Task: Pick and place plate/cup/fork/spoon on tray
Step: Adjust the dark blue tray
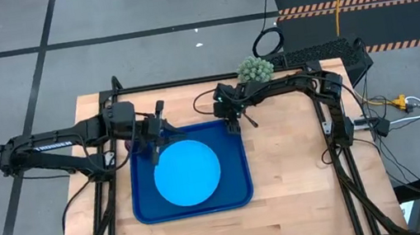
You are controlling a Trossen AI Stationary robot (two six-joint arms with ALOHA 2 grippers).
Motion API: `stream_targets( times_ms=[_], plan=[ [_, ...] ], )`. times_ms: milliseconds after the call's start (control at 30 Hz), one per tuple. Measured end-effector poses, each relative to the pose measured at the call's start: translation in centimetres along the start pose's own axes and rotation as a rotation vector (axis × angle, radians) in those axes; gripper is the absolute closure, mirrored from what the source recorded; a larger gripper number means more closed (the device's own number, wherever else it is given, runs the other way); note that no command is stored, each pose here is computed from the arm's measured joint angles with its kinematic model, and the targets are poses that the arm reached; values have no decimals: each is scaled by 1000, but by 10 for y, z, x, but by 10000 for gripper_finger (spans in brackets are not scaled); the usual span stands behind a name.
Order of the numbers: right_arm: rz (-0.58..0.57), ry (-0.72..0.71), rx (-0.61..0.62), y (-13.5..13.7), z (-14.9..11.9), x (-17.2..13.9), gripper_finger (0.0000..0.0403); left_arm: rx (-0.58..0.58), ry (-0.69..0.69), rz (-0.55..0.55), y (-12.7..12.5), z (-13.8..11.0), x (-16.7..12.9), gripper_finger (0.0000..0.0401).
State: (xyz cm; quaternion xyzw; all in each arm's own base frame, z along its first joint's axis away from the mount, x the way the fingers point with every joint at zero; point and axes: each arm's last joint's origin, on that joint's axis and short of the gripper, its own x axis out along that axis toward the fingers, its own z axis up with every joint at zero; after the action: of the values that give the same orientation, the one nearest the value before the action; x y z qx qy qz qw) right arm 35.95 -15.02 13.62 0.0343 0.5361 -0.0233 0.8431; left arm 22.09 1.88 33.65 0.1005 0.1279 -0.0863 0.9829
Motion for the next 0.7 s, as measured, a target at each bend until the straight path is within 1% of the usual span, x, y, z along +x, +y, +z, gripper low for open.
stream_targets(
  times_ms=[200,300,467,700],
  plan=[
    [-11,78,-8,1,-7,-1,229,0,1,0,0,0,0,357],
    [-28,103,-17,1,-8,-2,229,-2,6,-2,0,-1,0,357],
    [-24,134,-20,0,-12,-3,229,-3,6,-2,0,-1,0,357],
    [-61,196,-68,1,-16,-8,229,-8,18,-5,0,-2,0,357]
  ],
)
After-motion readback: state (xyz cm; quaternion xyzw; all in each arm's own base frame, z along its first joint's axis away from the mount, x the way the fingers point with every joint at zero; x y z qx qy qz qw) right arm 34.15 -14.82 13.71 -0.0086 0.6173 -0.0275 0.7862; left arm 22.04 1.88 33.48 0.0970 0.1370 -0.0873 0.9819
